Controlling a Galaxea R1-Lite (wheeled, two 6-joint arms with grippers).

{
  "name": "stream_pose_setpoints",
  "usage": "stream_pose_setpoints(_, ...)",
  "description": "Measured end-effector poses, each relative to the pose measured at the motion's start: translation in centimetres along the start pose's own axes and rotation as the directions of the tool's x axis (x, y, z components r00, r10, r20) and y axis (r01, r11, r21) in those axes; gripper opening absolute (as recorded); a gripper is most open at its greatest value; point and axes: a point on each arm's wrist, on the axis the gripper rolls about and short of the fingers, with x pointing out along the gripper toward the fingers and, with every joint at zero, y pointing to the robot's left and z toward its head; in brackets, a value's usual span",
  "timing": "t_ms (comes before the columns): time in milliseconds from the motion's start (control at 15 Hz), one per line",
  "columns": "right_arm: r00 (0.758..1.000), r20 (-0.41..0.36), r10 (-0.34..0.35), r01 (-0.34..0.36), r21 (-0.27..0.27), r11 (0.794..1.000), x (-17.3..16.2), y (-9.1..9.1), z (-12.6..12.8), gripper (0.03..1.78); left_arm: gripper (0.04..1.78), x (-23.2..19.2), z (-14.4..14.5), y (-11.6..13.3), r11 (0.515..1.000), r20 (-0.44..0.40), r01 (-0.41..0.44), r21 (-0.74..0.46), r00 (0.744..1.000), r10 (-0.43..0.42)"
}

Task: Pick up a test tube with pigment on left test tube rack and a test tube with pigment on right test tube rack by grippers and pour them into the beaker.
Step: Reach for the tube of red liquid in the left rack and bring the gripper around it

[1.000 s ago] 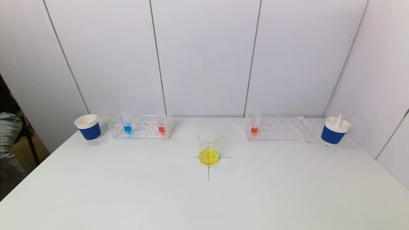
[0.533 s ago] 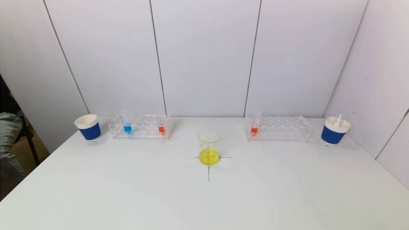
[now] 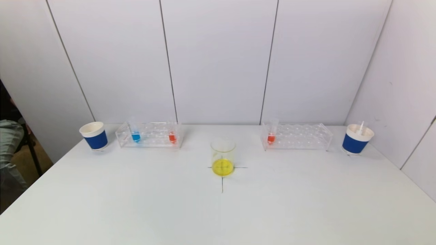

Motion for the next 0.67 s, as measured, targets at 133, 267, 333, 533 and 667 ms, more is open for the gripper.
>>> stream_pose_setpoints(133,1.000,0.000,0.000,0.000,0.000,1.000,0.0,0.0,0.0,1.76,1.76,4.0,1.2,0.3,1.000,-0.014,0.002,-0.002,1.000,-0.002)
stream_pose_setpoints(267,1.000,-0.001,0.000,0.000,0.000,1.000,0.0,0.0,0.0,1.76,1.76,8.0,2.0,0.5,1.000,0.005,0.006,-0.001,1.000,-0.006)
stream_pose_setpoints(333,1.000,-0.001,0.000,0.000,0.000,1.000,0.0,0.0,0.0,1.76,1.76,9.8,2.1,0.5,1.000,0.013,0.010,-0.002,1.000,-0.010)
stream_pose_setpoints(533,1.000,-0.001,0.000,0.000,0.000,1.000,0.0,0.0,0.0,1.76,1.76,14.4,1.3,-0.1,1.000,-0.012,0.024,-0.006,1.000,-0.024)
stream_pose_setpoints(667,1.000,-0.001,0.000,0.000,0.000,1.000,0.0,0.0,0.0,1.76,1.76,17.4,0.2,-1.0,1.000,-0.036,0.012,-0.008,0.999,-0.013)
